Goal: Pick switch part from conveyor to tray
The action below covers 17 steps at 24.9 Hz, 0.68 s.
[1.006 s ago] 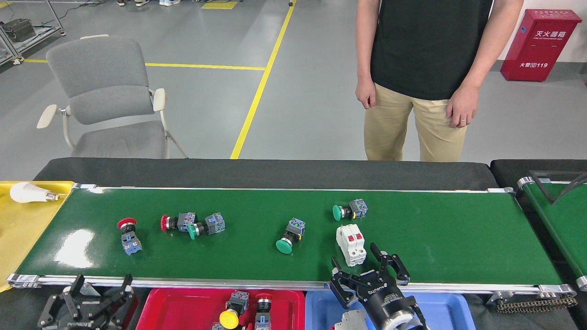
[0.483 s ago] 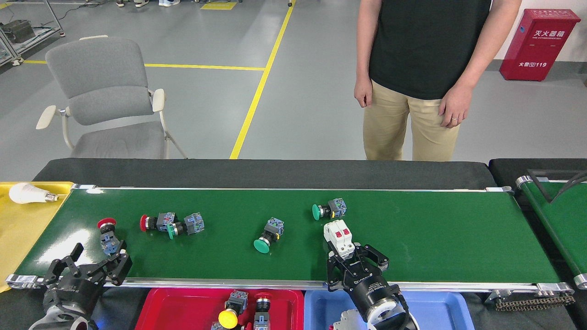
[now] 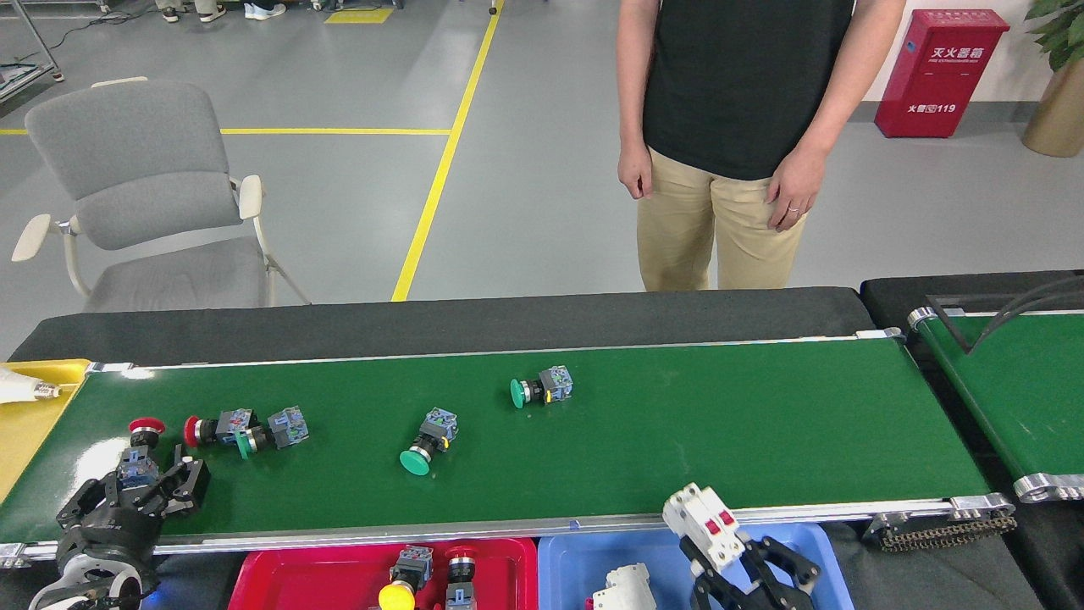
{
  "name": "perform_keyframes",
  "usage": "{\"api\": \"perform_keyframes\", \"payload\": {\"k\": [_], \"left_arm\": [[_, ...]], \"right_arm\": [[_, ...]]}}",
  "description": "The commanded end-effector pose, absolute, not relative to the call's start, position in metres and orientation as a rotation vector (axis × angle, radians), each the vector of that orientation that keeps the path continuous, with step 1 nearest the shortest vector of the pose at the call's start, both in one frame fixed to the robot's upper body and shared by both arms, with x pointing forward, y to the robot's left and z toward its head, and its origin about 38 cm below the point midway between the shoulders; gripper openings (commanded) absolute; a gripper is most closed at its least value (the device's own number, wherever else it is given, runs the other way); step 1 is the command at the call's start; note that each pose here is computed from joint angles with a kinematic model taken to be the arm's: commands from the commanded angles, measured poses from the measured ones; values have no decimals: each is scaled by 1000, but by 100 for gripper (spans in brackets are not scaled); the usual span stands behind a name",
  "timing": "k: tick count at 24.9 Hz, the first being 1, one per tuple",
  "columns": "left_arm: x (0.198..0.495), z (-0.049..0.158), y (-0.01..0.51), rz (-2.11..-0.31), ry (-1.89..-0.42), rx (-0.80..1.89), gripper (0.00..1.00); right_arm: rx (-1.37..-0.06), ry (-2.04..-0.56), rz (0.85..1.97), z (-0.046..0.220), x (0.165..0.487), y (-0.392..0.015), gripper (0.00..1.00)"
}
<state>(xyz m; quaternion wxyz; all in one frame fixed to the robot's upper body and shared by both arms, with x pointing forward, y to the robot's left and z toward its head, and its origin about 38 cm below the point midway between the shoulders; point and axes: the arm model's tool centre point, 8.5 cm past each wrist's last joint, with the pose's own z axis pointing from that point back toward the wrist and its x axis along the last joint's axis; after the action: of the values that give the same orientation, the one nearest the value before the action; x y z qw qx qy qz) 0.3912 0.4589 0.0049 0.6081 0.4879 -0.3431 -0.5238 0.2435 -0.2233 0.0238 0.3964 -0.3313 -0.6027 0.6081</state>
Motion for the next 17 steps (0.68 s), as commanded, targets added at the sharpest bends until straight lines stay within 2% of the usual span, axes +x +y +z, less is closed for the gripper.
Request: {"api": "perform_keyframes", "payload": {"k": [1, 3, 5, 9, 11, 12, 15, 17], "left_arm": [[388, 7, 460, -1196, -815, 1146, 6], [387, 16, 440, -1271, -914, 1170, 4], [377, 29, 419, -1362, -1020, 1170, 4], [323, 41, 360, -1595, -1283, 1043, 6], [291, 42, 326, -1685, -1388, 949, 10], [277, 42, 315, -1727, -1427, 906, 22], [265, 43, 292, -1748, -1477, 874, 99], [261, 45, 274, -1729, -1521, 855, 100]], "right_arm": [[-877, -1559, 1515, 33, 245, -234, 98], [-916, -1545, 1447, 39, 251, -247, 98], [-928, -1549, 1322, 45, 257, -253, 98], [-1009, -1557, 1173, 62, 279, -261, 99], [-990, -1492, 1153, 57, 282, -256, 99], [-970, -1447, 1174, 53, 282, -257, 99], [-927, -1378, 1230, 46, 282, -254, 99], [-954, -1371, 1217, 51, 284, -246, 99]]}}
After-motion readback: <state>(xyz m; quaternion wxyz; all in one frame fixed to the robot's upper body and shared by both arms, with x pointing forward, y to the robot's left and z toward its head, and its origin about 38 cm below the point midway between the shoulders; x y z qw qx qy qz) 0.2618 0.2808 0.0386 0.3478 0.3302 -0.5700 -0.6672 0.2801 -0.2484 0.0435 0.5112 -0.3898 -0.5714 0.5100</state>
